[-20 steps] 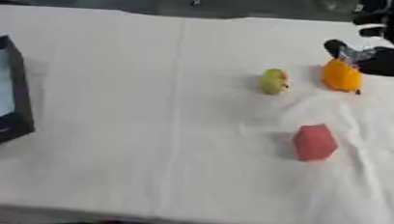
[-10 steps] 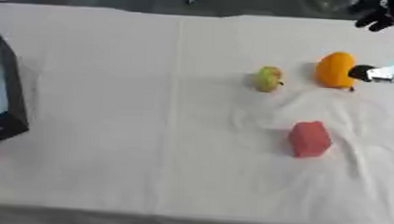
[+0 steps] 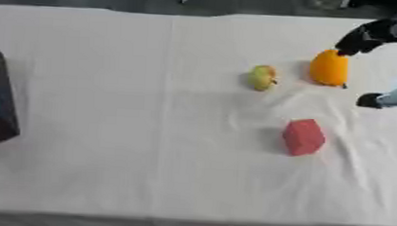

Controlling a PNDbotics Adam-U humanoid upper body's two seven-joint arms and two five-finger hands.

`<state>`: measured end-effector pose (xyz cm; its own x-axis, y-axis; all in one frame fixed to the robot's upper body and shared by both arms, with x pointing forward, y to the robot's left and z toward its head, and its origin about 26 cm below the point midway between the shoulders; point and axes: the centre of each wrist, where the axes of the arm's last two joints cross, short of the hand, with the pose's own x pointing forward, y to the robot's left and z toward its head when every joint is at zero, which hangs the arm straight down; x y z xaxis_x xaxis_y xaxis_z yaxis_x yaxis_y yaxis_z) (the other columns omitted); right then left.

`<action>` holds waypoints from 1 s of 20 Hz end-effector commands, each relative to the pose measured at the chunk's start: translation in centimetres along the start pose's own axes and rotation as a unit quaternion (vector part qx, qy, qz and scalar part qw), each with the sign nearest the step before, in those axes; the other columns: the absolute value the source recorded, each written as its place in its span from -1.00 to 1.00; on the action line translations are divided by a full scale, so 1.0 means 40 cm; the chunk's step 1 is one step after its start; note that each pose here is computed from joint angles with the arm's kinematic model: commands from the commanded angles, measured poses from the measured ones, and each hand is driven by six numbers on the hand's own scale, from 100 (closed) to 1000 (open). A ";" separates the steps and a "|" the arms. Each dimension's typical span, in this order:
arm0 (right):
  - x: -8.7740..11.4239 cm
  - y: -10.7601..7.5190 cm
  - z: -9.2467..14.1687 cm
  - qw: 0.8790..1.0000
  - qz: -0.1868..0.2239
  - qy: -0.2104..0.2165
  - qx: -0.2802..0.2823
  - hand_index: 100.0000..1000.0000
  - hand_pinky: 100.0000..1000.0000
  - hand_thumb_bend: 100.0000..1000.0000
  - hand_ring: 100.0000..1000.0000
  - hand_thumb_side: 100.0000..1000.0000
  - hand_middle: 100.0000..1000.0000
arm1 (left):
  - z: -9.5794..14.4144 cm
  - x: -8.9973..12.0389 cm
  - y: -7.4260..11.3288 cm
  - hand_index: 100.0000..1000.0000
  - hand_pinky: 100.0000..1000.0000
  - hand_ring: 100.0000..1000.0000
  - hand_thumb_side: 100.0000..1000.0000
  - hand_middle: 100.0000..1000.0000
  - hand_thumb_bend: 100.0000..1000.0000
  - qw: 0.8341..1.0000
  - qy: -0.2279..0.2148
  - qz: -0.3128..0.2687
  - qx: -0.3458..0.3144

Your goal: Pick up the objects with one hand, pass them to the other hand, and then place them into the box on the other side of the table.

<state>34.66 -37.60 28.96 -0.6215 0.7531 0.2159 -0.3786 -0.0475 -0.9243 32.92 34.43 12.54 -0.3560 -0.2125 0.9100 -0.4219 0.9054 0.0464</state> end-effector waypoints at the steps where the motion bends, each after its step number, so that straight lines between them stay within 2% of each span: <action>1: 0.009 -0.014 0.015 0.999 0.021 0.008 0.024 0.71 0.70 -0.18 0.68 -0.68 0.73 | -0.017 0.023 0.015 0.65 0.59 0.59 0.28 0.55 -0.55 1.000 -0.018 -0.013 -0.003; 8: 0.000 0.033 -0.029 0.998 0.014 0.002 0.066 0.82 0.69 -0.14 0.65 -0.63 0.74 | -0.015 0.021 0.010 0.66 0.59 0.59 0.28 0.56 -0.56 1.000 -0.015 -0.010 -0.005; 14: -0.006 0.058 -0.062 0.997 0.020 0.012 0.078 0.81 0.68 -0.11 0.65 -0.59 0.74 | -0.015 0.021 0.009 0.66 0.59 0.59 0.29 0.56 -0.56 1.000 -0.013 -0.008 -0.005; 18: -0.013 0.080 -0.087 0.996 0.019 0.022 0.079 0.84 0.66 -0.05 0.63 -0.56 0.72 | -0.014 0.020 0.005 0.65 0.59 0.59 0.29 0.56 -0.56 1.000 -0.012 -0.006 -0.007; 20: -0.018 0.090 -0.099 0.997 0.017 0.038 0.059 0.85 0.65 -0.07 0.61 -0.63 0.72 | -0.013 0.020 0.003 0.65 0.59 0.59 0.30 0.56 -0.57 1.000 -0.011 -0.006 -0.009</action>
<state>36.38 -35.49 23.23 -0.5926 0.7817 0.1945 -0.4744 -0.1436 -0.8685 32.95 34.26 12.49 -0.3509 -0.2106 0.9124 -0.4132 0.9092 0.0509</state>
